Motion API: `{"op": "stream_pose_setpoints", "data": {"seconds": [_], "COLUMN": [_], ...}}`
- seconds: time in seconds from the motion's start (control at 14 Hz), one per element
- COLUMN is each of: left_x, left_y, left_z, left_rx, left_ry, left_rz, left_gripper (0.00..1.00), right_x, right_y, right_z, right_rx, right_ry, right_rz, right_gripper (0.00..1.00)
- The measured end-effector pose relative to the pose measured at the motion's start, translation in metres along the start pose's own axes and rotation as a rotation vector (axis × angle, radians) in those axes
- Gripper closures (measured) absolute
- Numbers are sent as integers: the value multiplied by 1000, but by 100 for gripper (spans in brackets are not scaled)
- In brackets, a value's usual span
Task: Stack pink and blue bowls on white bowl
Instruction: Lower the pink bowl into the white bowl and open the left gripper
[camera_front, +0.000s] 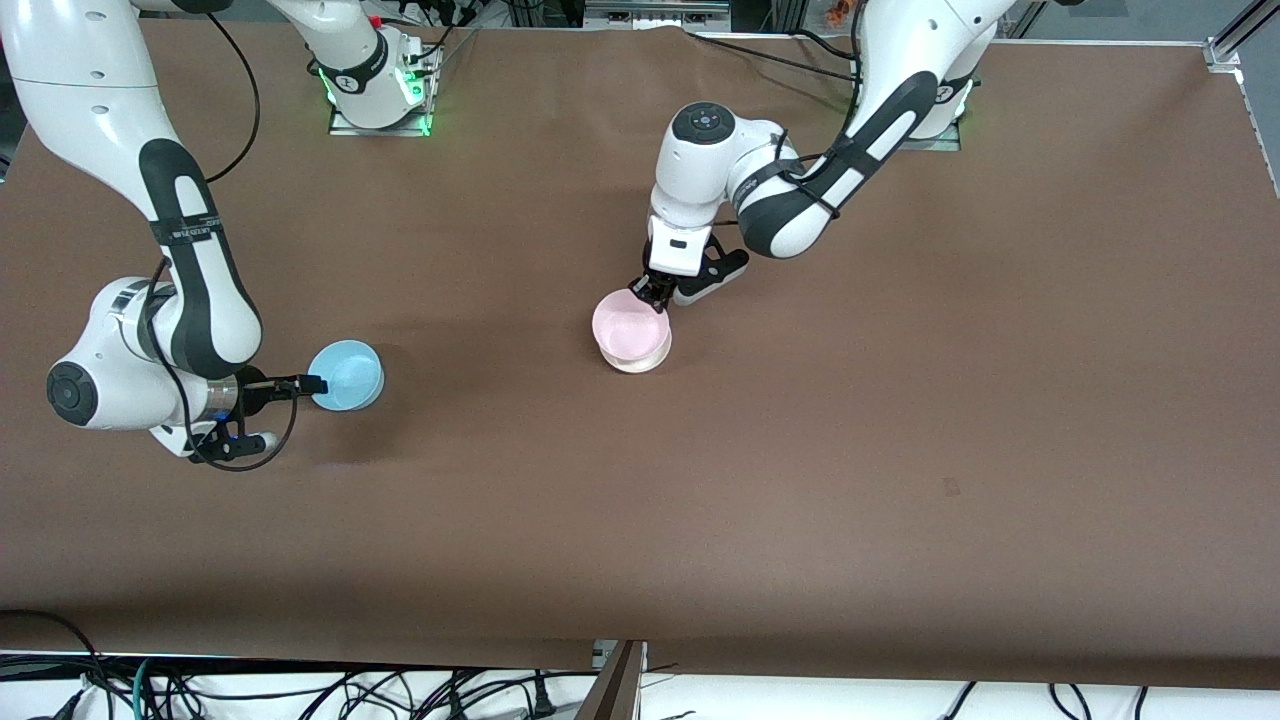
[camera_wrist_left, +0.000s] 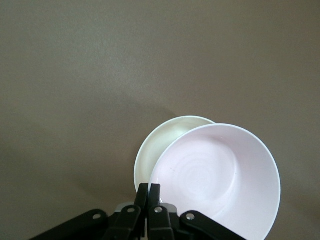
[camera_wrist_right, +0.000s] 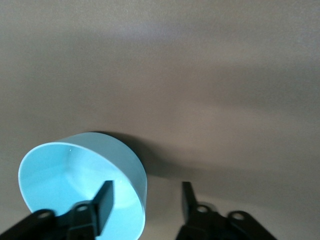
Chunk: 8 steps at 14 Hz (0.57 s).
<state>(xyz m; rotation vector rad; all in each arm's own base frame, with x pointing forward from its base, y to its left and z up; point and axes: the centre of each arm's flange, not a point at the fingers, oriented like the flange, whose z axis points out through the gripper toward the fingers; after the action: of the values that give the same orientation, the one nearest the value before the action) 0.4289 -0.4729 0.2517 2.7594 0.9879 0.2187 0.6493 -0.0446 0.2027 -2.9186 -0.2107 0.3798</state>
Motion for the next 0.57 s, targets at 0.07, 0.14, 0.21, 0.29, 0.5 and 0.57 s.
{"op": "stream_pose_setpoints", "data": {"seconds": [0.07,0.14,0.21,0.29,0.5,0.57], "left_x": [0,1,3,4,8,9], "left_y": [0,1,0,0,-4,-5], "left_z": [1,1,2,3,11,14], "left_rx": [1,1,2,4,14,19], "left_ry": [0,1,3,3,9,10], "left_rz": [-1,-3,-5,-7,-3,-2], "left_gripper": [97,97,97,97,97,97], "right_x": [-1,-1,-1,-1,-1,0], "right_y": [0,0,-1,-2,-3,-5], "right_z": [2,3,3,4,4,4], "right_rx": [1,2,3,3,4,5], "right_ry": [-3,-6,-7,-7,-8,-8], "right_rz": [0,-1,-2,-3,-6,-9], "right_gripper": [48,48,56,64,87,91]}}
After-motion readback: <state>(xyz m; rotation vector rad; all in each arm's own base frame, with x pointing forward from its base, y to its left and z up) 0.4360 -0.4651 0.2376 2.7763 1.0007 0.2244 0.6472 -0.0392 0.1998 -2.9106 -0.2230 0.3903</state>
